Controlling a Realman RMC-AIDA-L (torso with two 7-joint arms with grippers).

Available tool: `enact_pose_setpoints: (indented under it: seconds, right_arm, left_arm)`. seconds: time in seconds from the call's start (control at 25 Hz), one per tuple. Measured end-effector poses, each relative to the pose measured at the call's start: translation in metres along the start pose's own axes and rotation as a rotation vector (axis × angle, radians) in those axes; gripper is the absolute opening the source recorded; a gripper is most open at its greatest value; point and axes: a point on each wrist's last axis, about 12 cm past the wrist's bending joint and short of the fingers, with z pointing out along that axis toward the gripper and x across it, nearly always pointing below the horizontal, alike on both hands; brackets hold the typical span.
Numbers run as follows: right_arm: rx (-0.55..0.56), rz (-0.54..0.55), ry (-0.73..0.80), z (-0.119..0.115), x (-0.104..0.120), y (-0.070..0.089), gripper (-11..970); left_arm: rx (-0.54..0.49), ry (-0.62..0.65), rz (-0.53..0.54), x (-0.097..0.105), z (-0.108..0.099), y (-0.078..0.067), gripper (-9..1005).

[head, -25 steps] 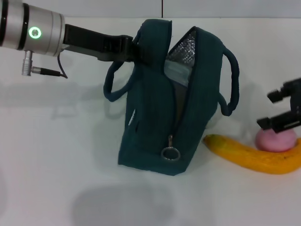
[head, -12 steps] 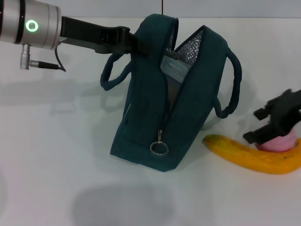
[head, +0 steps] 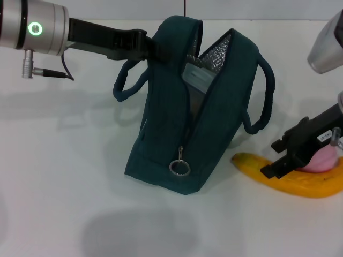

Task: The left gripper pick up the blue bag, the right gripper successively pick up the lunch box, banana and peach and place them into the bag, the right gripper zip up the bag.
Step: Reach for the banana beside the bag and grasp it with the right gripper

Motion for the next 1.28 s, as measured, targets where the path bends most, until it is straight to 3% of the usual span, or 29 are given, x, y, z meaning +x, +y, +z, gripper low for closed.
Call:
enact_pose_setpoints:
  seconds: [0.56,1.12,1.28]
  right_arm:
    - [-0.029,-0.007,0.055,0.023,0.001,0.003,701]
    - [-0.012,-0.004,0.069,0.026,0.002,0.002,686]
    - [-0.016,-0.008,0.077,0.026,0.002,0.002,543]
  left_arm:
    - [-0.004,-0.005,-0.009,0.003,0.000,0.002,55]
    - [-0.005,-0.006,-0.002,0.003,0.000,0.002,55]
    - [-0.003,-0.006,0.000,0.003,0.000,0.002,55]
